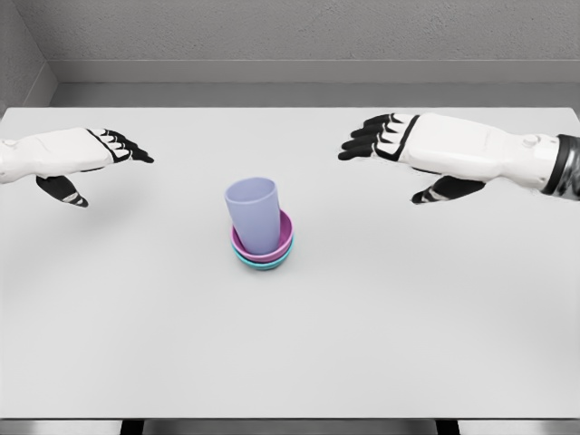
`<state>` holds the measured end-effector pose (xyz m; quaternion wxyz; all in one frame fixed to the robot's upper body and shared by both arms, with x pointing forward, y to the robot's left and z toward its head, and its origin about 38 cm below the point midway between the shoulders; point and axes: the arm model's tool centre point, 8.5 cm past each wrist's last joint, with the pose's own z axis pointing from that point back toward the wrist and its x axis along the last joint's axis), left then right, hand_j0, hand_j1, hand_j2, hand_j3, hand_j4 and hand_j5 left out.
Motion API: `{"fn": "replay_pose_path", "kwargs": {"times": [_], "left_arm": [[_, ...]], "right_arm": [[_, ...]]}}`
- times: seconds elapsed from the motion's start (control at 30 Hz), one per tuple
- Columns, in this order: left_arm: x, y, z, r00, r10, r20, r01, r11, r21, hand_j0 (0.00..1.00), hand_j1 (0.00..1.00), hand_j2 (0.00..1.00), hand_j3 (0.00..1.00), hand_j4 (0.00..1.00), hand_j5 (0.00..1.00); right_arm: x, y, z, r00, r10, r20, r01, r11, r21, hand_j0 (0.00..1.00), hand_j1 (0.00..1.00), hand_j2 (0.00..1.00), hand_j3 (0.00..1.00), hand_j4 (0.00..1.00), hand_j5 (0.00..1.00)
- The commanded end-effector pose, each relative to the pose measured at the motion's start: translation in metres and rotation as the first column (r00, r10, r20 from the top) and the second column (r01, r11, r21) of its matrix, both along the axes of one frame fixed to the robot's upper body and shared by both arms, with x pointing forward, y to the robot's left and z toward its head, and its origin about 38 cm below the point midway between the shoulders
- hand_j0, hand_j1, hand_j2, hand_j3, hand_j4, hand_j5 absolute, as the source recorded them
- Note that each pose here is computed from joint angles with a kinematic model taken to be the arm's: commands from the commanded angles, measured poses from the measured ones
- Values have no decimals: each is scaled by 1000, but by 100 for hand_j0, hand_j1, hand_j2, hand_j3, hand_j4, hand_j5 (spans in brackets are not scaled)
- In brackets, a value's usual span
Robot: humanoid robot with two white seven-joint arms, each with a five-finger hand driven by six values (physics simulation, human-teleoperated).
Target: Stacking bowl and cup with both arms
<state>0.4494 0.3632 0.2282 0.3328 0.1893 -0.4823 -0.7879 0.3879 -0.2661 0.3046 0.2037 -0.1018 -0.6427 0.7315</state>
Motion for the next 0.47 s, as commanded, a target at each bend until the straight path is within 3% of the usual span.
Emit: {"fn": "replay_pose_path", "kwargs": {"times": [0.0, 0.27, 0.43], "left_arm": [[0, 0, 1, 1000, 3, 1, -3, 1000, -6, 100, 100, 100, 100, 100, 100], [1, 7, -1, 1000, 22, -8, -22, 1000, 2, 100, 100, 100, 100, 100, 100], [-3, 16, -13, 998, 46, -36, -45, 999, 8, 100, 100, 100, 100, 100, 100]], "right_arm": [[-4, -25, 24, 997, -31, 67, 32, 999, -16, 100, 100, 100, 100, 100, 100], [-6, -26, 12, 999, -35, 36, 36, 999, -17, 100, 100, 100, 100, 100, 100], [-6, -26, 10, 999, -35, 31, 35, 999, -16, 100, 100, 100, 100, 100, 100]]}}
